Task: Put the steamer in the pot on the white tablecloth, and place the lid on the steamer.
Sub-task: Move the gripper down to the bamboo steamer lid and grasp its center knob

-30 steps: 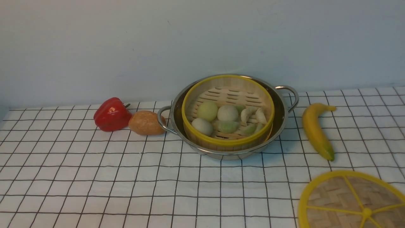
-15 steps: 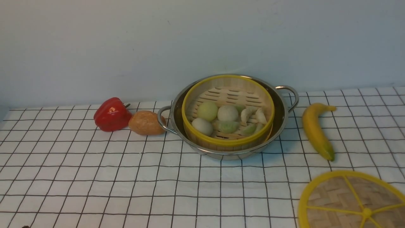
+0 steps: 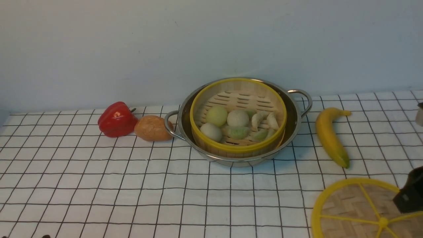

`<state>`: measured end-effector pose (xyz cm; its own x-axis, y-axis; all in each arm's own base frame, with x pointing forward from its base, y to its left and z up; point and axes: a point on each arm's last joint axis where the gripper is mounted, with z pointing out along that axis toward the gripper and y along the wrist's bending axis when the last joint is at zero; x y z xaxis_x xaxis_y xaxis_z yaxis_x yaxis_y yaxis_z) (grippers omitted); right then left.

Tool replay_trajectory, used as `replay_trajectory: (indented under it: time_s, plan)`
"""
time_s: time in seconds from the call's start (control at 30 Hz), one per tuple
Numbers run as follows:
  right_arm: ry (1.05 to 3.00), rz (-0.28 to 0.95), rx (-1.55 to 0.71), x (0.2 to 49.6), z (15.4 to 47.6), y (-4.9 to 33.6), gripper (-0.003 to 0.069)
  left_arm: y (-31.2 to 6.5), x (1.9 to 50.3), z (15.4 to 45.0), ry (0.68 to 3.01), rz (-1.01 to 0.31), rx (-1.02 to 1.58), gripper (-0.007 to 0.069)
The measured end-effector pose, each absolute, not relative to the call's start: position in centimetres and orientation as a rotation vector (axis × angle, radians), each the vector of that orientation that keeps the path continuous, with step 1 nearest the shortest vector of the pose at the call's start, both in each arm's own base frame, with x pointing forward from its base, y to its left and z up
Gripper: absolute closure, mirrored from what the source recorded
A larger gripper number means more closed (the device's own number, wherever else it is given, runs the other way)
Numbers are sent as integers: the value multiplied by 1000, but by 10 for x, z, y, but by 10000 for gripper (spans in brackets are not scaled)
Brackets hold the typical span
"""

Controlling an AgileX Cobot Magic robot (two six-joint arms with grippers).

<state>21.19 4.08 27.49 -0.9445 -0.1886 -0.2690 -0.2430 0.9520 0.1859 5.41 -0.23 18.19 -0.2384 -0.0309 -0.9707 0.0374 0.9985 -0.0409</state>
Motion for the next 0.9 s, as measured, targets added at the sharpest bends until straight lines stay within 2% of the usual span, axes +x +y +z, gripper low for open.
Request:
replay_trajectory:
  time_s: [0.17, 0.33, 0.43, 0.53, 0.7, 0.9]
  plan:
    - [2878, 309, -362, 219, 266, 44, 416, -5, 54, 182, 1815, -101, 60, 143]
    - [2933, 167, -509, 227, 247, 58, 414, -5, 54, 182, 1814, -100, 64, 143]
    - [2952, 111, -509, 231, 240, 59, 401, -5, 54, 182, 1814, -100, 64, 143]
    - [2980, 61, -473, 239, 229, 59, 351, -5, 54, 182, 1814, -100, 64, 143]
    - [3000, 39, -474, 252, 211, 60, 285, -5, 54, 182, 1814, -100, 64, 143]
    - [3034, 16, -487, 259, 195, 61, 293, -5, 54, 182, 1814, -100, 65, 143]
